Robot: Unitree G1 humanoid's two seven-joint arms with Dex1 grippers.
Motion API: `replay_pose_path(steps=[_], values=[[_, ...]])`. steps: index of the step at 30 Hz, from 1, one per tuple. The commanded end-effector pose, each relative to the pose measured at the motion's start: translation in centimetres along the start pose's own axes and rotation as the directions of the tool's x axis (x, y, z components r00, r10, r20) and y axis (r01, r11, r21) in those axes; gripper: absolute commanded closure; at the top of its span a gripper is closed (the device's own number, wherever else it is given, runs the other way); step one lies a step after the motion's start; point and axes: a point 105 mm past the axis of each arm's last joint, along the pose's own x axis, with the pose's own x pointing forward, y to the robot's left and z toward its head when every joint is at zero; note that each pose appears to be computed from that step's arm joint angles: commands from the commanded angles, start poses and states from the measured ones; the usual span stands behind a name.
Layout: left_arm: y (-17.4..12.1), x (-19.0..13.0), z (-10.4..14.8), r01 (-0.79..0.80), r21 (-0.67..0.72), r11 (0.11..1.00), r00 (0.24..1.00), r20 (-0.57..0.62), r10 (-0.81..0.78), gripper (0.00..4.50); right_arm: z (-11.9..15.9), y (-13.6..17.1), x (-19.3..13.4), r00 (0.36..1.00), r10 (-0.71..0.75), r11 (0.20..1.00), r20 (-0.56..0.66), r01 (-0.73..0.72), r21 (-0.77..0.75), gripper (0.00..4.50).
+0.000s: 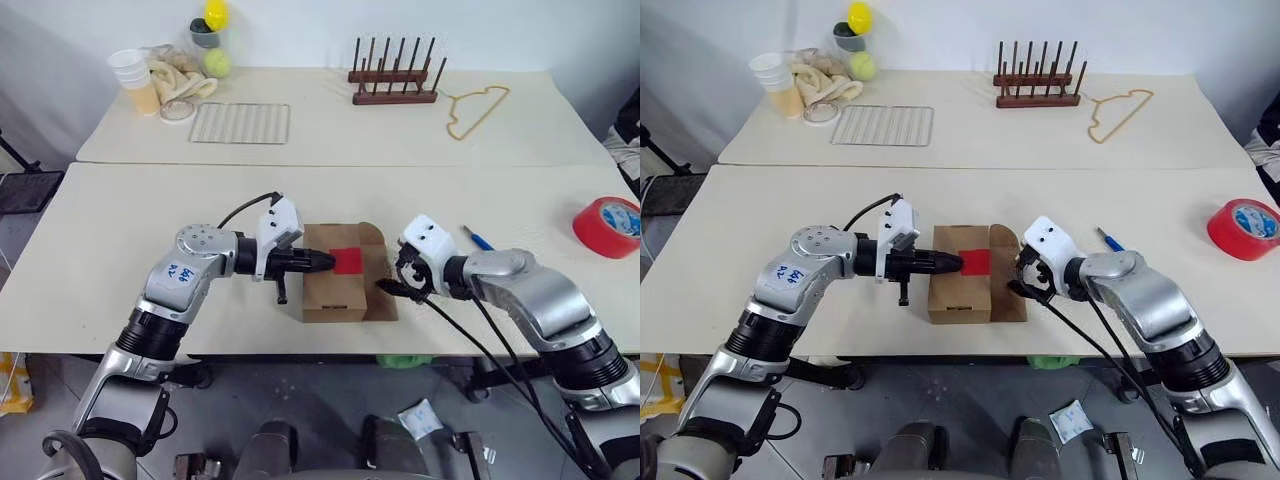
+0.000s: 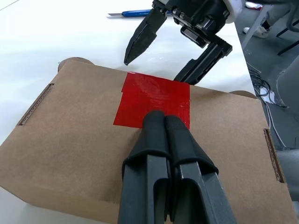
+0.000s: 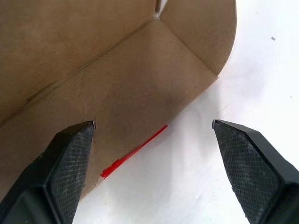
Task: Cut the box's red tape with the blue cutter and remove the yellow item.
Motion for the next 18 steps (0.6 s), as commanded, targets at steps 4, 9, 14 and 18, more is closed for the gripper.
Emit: replay_pose_path(steps=[4, 9, 14, 18], values=[[0.1, -0.3, -0.5, 0.003, -0.005, 1.0, 1.0, -0.03, -0.003, 4.5, 1.1, -1.7, -3.2, 0.994, 0.042, 0.987, 0.099, -0.056, 0.148, 0.3], [0.3, -0.4, -0.5, 0.005, 0.0, 1.0, 0.999, -0.034, -0.005, 4.5, 1.0, -2.2, -5.3, 0.981, 0.168, 0.894, 0.095, -0.192, 0.405, 0.3], [0.4, -0.4, -0.5, 0.005, 0.003, 1.0, 0.999, -0.033, -0.005, 4.5, 1.1, -1.5, -4.1, 0.955, 0.274, 0.744, 0.115, -0.286, 0.604, 0.3], [0.3, -0.3, -0.5, 0.01, 0.004, 1.0, 0.999, -0.033, -0.01, 4.5, 1.3, -1.3, -2.7, 0.935, 0.318, 0.637, 0.156, -0.333, 0.695, 0.3]])
